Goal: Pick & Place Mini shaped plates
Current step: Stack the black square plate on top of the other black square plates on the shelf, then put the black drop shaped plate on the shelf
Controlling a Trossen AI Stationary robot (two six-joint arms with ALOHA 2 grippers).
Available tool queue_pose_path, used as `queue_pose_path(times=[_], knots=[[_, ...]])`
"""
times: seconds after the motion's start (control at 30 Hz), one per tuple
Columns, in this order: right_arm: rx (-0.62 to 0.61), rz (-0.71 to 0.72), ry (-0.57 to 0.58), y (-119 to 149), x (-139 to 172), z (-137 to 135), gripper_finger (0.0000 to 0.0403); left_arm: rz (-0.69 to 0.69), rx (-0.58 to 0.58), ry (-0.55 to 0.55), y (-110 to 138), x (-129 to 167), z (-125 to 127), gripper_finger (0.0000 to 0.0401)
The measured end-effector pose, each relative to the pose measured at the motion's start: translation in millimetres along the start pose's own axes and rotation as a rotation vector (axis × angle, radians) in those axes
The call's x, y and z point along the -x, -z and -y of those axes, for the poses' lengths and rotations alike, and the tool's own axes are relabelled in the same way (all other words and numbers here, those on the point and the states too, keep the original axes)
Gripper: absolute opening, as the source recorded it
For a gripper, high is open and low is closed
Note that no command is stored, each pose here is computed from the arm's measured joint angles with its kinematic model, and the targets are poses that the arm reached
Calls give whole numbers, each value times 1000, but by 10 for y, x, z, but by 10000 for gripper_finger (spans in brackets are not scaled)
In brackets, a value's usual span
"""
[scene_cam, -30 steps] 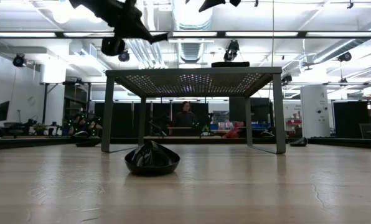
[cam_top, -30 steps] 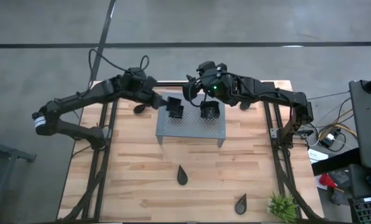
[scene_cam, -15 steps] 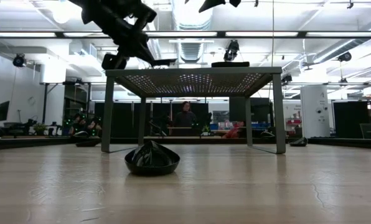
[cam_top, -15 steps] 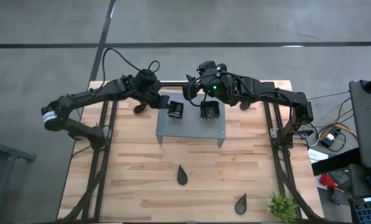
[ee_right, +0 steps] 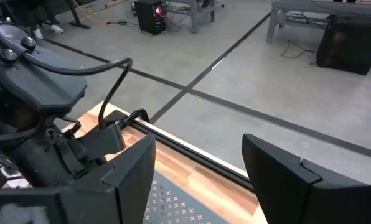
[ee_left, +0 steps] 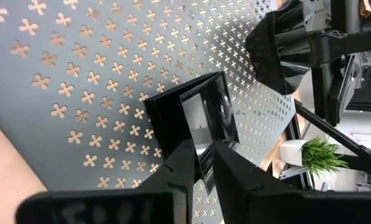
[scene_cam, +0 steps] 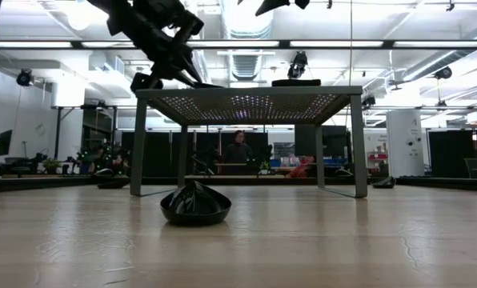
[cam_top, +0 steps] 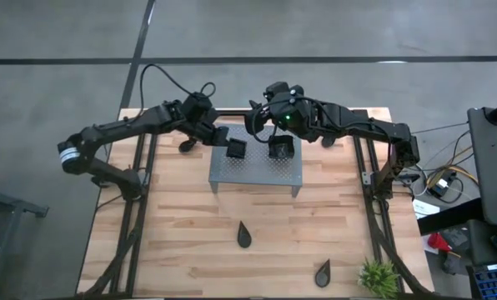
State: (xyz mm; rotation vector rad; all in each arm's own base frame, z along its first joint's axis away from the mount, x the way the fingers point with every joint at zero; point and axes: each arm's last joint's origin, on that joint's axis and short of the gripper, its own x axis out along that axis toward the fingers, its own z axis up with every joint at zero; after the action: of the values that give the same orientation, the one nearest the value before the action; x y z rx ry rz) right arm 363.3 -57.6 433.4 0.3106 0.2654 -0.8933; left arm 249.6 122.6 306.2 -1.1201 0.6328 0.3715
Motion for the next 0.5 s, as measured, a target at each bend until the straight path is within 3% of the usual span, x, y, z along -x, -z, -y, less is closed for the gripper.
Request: queue_pose_path(times=[0.5], knots=[[1,-1,0,1,0,0,237,-21,-25,32,57,163,21,114]])
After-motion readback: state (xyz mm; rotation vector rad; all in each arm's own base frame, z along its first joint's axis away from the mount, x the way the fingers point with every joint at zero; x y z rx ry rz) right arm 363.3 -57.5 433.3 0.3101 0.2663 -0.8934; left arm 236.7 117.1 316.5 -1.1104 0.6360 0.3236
